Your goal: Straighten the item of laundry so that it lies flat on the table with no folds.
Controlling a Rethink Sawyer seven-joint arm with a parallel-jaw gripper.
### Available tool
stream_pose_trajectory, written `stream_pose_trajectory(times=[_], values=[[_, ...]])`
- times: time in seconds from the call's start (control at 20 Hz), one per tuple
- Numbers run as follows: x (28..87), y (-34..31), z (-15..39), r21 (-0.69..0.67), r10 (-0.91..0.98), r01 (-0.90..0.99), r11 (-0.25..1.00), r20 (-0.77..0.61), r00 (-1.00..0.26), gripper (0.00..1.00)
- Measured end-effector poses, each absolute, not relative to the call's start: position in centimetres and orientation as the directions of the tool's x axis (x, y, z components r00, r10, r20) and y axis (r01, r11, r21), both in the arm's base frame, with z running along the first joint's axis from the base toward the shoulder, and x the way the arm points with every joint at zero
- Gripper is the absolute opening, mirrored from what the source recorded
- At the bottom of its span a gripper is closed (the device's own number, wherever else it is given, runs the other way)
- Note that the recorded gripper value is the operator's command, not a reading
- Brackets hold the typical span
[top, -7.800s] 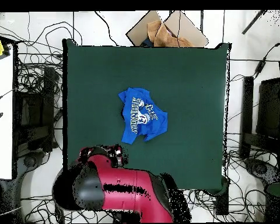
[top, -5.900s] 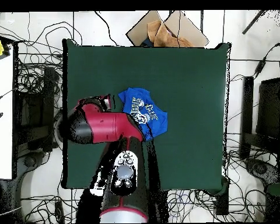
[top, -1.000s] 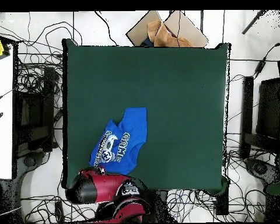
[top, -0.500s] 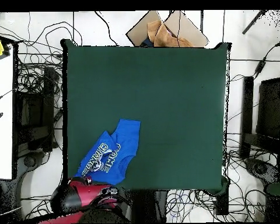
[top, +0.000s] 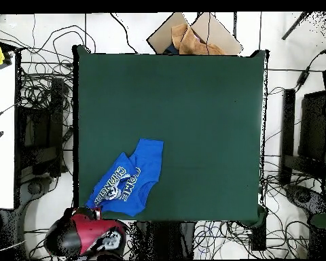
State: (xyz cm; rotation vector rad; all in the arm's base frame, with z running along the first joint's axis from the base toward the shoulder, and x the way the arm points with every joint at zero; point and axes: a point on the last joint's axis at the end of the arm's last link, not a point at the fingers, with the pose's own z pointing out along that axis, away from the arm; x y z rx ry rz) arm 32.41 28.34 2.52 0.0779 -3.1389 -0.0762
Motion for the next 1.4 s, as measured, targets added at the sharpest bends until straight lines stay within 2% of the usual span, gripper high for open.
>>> stream_pose_trajectory(times=[0.3,0.7,1.15,1.4], values=[[32.7,26.7,6.1,-0.037,-0.049,-0.049,0.998,0.013,-0.999,1.00],[36.7,23.0,8.5,-0.147,-0.004,0.009,0.989,-0.084,-0.996,1.00],[42.2,20.1,4.3,-0.211,-0.036,0.029,0.977,-0.298,-0.954,1.00],[41.8,19.2,2.2,-0.236,-0.053,0.021,0.971,-0.304,-0.951,1.00]])
